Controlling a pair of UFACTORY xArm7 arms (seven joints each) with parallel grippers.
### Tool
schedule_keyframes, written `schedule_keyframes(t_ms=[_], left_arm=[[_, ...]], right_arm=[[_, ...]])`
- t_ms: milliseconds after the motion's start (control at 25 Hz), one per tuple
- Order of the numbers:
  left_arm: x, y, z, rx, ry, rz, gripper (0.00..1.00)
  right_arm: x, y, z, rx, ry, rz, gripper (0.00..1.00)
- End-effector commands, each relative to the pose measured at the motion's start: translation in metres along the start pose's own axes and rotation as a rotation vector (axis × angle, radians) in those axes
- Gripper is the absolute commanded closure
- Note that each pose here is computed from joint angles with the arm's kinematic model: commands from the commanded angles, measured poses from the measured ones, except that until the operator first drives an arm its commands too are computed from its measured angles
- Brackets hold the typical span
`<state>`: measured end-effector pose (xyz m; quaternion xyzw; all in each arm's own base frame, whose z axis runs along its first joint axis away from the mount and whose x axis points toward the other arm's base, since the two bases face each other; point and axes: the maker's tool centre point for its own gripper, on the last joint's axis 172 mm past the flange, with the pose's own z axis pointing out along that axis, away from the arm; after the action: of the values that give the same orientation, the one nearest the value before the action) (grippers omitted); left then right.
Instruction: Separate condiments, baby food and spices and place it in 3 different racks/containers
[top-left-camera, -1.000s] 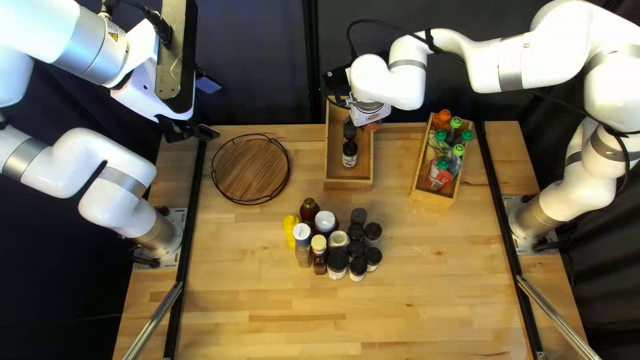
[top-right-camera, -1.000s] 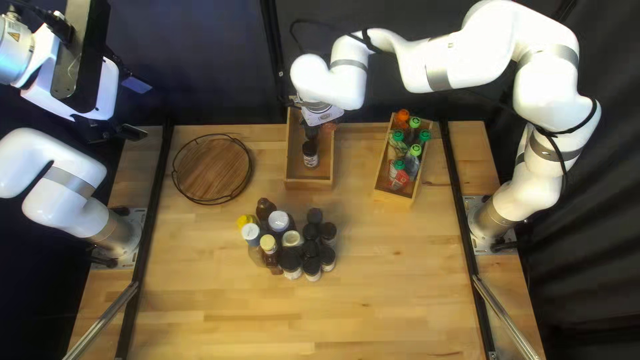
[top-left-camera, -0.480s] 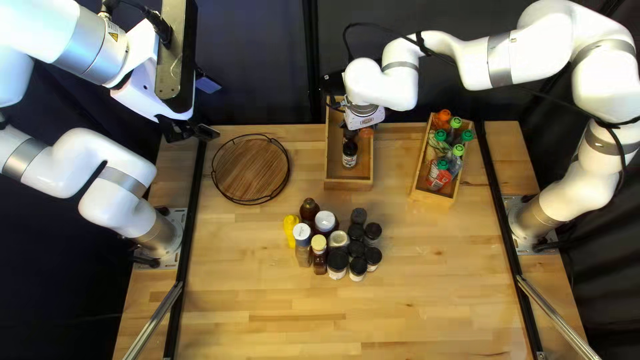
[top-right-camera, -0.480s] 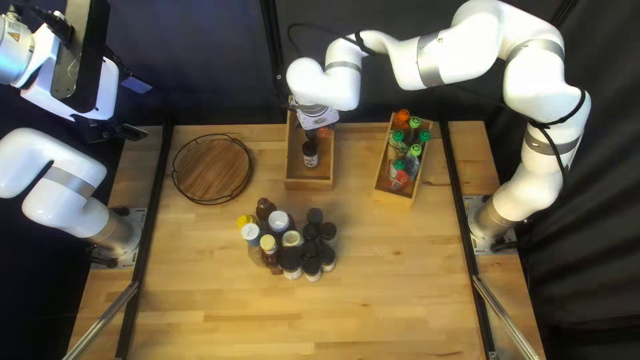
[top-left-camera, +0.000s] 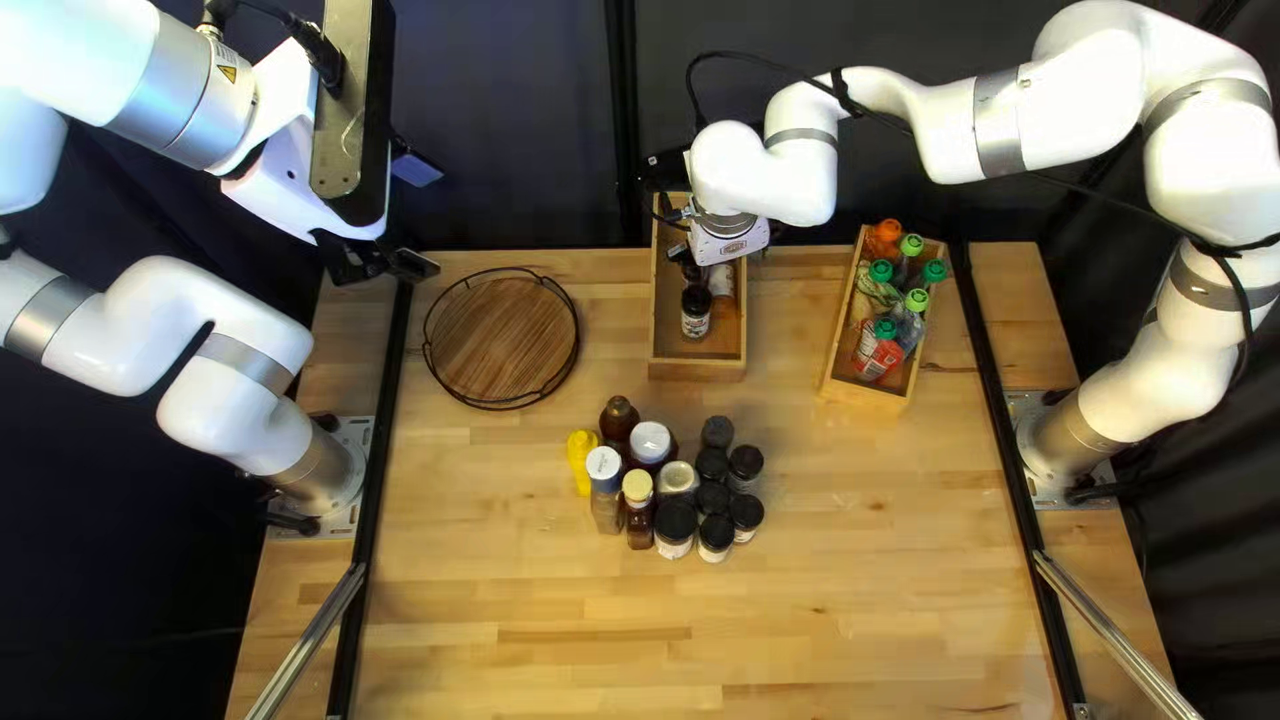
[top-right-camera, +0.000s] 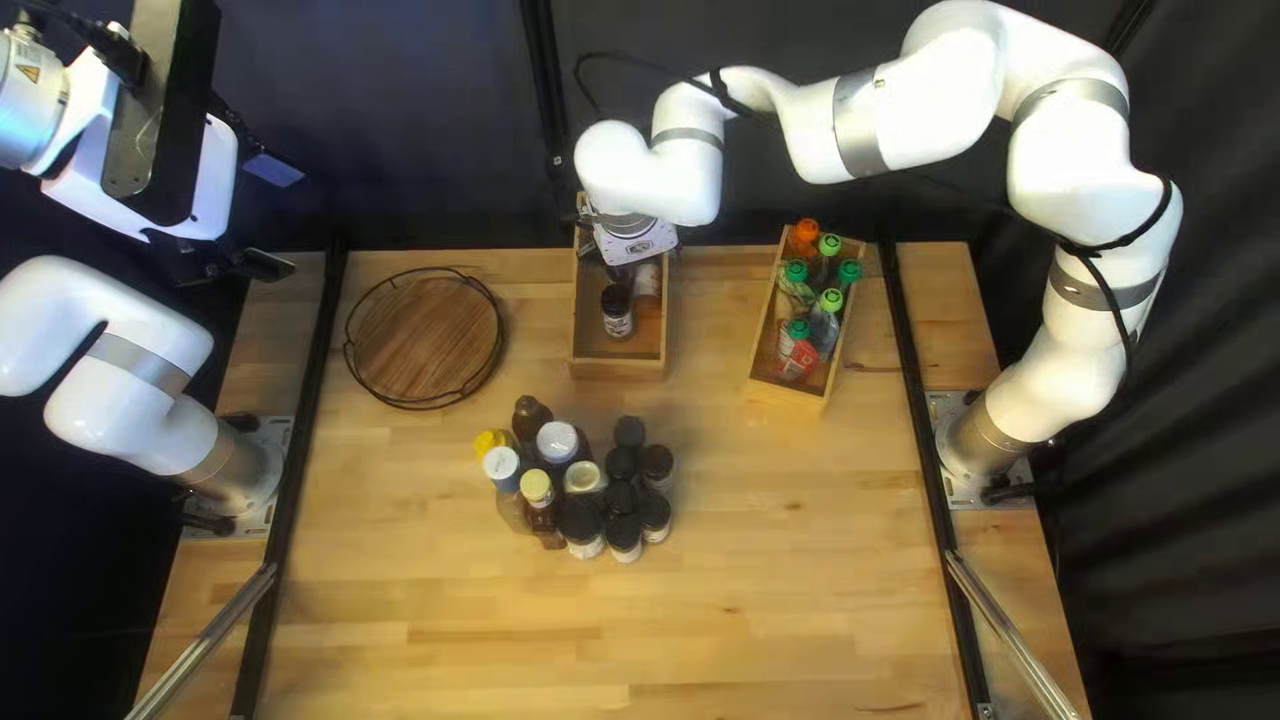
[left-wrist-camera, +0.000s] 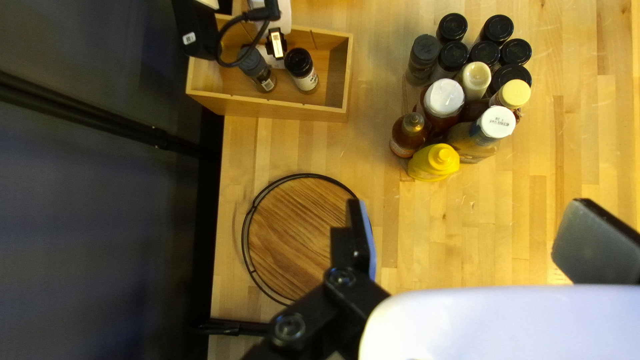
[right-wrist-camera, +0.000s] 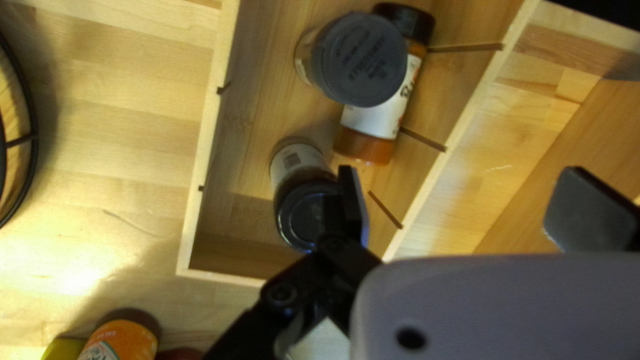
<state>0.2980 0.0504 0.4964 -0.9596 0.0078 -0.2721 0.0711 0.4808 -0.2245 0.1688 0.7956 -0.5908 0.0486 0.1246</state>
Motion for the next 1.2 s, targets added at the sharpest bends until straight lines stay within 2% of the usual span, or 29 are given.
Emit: schedule_keyframes(t_ms=[40, 320, 400, 560, 720, 1080, 1200], left_arm=[[0.0, 0.0, 0.0, 0.0, 0.0, 0.0, 0.0], [0.0, 0.0, 0.0, 0.0, 0.0, 0.0, 0.0], [0.0, 0.0, 0.0, 0.0, 0.0, 0.0, 0.0], [0.0, 0.0, 0.0, 0.0, 0.0, 0.0, 0.0], [0.0, 0.0, 0.0, 0.0, 0.0, 0.0, 0.0], [0.0, 0.0, 0.0, 0.0, 0.0, 0.0, 0.0], [0.0, 0.0, 0.0, 0.0, 0.0, 0.0, 0.0]], right_arm=[[-0.022, -0.006, -0.021, 0.07, -0.009, -0.11, 0.0], [-0.091, -0.029, -0.059, 0.298, -0.083, -0.454, 0.0], [-0.114, -0.035, -0.068, 0.38, -0.114, -0.597, 0.0], [-0.142, -0.038, -0.074, 0.464, -0.136, -0.833, 0.0], [-0.164, -0.033, -0.072, 0.478, -0.083, -1.015, 0.0], [-0.225, -0.024, -0.053, 0.493, 0.021, -1.535, 0.0], [-0.247, -0.024, -0.044, 0.472, 0.048, -1.628, 0.0]])
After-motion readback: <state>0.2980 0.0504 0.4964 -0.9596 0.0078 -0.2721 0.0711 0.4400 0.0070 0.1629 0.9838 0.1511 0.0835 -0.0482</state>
